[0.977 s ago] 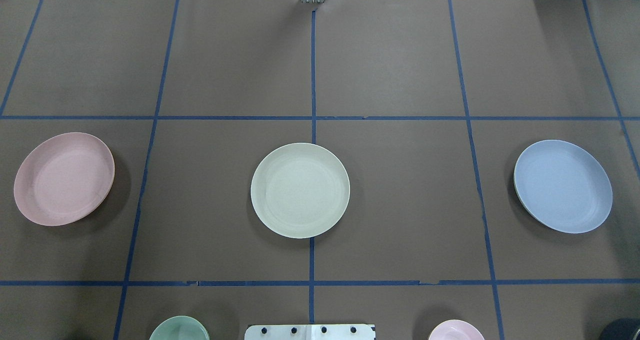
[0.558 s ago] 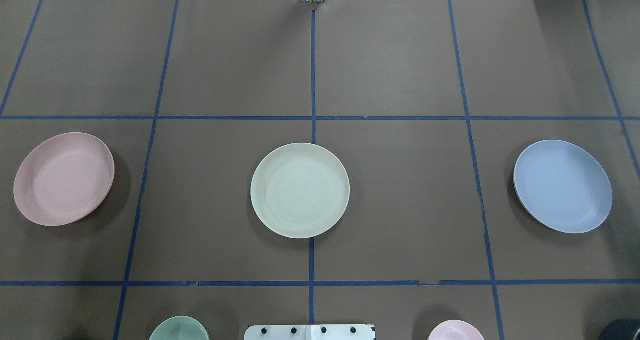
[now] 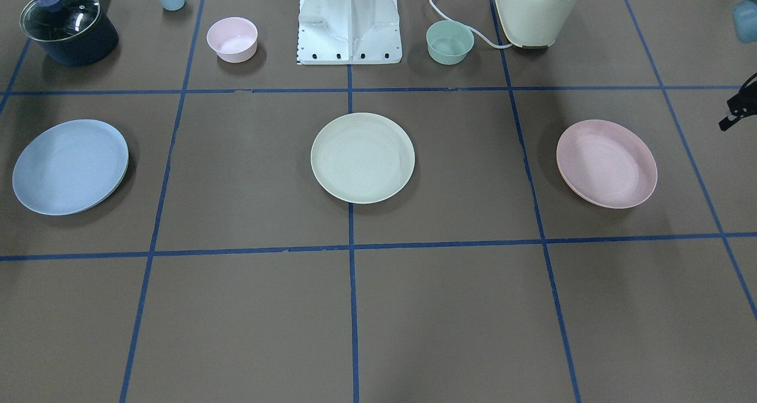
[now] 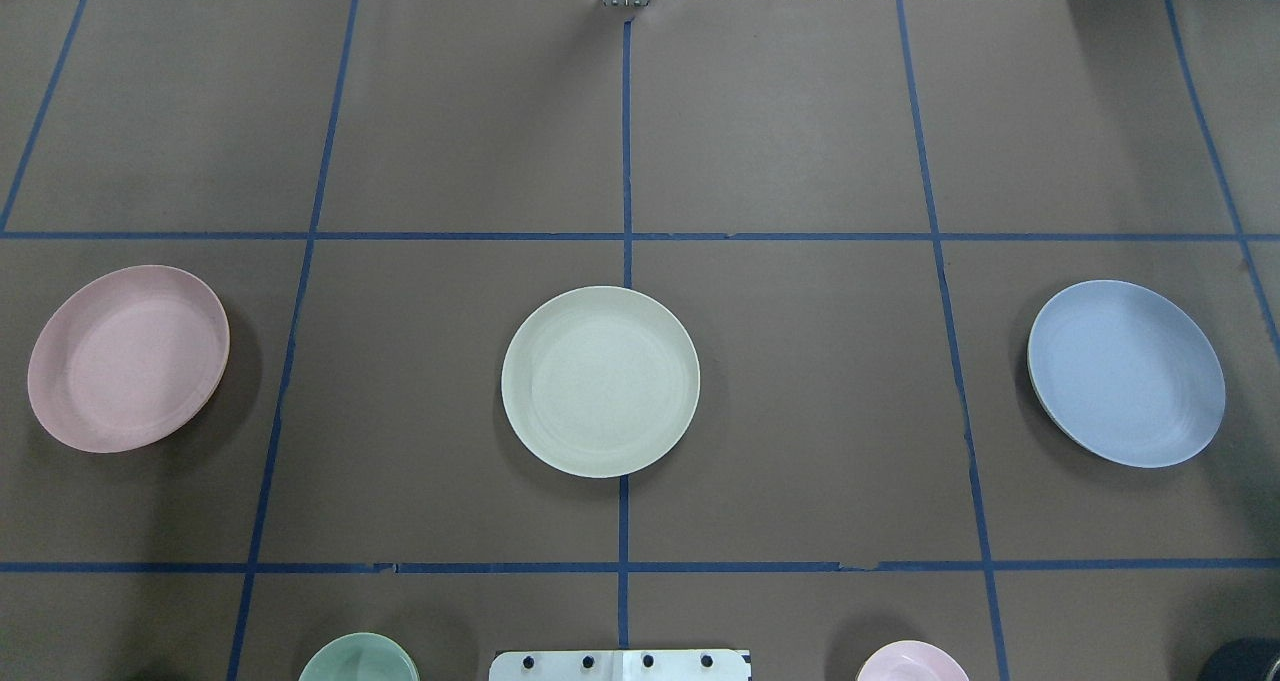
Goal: Stack three plates with pink and blue
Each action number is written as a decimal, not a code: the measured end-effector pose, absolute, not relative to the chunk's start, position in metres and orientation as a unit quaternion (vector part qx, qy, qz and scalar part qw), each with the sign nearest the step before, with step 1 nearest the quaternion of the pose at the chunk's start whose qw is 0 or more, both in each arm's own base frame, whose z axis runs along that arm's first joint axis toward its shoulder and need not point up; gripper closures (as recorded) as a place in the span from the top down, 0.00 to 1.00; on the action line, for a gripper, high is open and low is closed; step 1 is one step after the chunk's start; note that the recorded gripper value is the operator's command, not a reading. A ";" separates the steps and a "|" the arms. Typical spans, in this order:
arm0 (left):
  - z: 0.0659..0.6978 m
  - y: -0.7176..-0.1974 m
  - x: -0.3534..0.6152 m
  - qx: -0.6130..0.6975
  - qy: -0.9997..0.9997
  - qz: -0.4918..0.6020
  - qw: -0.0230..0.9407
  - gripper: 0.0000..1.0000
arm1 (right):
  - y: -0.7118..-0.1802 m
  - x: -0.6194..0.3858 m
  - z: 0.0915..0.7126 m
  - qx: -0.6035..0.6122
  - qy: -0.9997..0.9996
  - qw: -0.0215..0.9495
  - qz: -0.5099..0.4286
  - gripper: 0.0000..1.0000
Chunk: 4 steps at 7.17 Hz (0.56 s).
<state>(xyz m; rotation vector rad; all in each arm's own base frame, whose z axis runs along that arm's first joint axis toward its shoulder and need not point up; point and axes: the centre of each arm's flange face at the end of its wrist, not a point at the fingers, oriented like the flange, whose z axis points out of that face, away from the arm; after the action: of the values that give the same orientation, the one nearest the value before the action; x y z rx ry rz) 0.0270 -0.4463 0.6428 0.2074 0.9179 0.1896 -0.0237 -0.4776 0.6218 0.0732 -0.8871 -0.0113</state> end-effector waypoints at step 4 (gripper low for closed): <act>0.658 -0.471 0.114 0.033 0.472 0.095 0.876 0.99 | -0.479 -0.033 0.620 0.033 -0.430 0.902 -0.014 1.00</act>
<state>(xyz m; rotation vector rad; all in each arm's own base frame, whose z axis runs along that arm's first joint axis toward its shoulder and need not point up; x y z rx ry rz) 0.1140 -0.4707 0.6580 0.0680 0.9846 0.1987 -0.0326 -0.4786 0.6202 0.0687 -0.8890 -0.0299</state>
